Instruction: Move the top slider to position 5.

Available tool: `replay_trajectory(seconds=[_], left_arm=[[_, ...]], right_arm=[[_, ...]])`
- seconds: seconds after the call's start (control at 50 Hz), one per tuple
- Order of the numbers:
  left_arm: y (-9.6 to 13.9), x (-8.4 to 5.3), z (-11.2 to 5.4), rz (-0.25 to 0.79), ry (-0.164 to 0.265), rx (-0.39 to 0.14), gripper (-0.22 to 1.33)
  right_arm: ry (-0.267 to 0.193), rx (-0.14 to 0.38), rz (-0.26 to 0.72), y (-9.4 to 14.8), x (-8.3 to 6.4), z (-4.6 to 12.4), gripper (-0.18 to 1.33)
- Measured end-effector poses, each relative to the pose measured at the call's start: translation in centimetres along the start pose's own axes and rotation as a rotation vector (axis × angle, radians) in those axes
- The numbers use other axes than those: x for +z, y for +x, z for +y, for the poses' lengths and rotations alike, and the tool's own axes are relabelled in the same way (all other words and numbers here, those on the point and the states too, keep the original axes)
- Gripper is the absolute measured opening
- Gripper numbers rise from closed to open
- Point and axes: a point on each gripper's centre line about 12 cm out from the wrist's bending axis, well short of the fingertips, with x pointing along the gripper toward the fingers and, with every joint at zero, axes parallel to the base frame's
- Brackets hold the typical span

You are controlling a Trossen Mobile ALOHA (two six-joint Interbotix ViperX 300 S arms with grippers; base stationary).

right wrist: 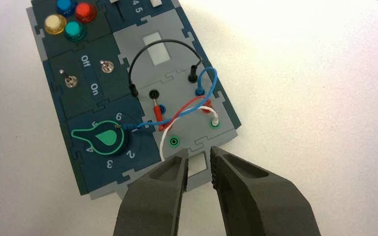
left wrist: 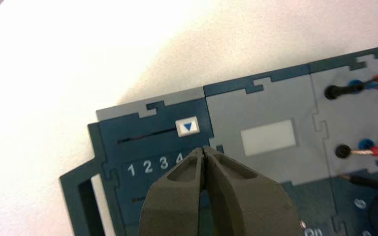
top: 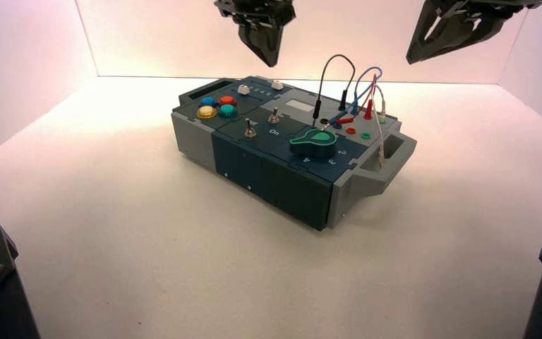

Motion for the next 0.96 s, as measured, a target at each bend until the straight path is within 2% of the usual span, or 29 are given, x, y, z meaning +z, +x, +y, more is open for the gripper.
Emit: replay_trajectory(seconds=[0.12, 0.3, 0.44, 0.96], left_arm=[[-0.9, -0.9, -0.4, 0.007, 0.003, -0.003, -0.16], [-2.2, -2.1, -0.9, 0.006, 0.039, -0.001, -0.16], [-2.9, -2.1, -1.0, -0.009, 0.044, 0.005, -0.16], [-2.9, -2.5, -1.1, -0.004, 0.043, 0.003, -0.16]], right_arm=[[-0.001, -0.005, -0.015, 0.1, -0.1, 0.0, 0.55], [0.0, -0.009, -0.034, 0.2, 0.1, -0.1, 0.55], [0.0, -0.013, -0.052, 0.2, 0.3, -0.1, 0.55], [-0.01, -0.017, -0.045, 0.4, 0.1, -0.2, 0.55]])
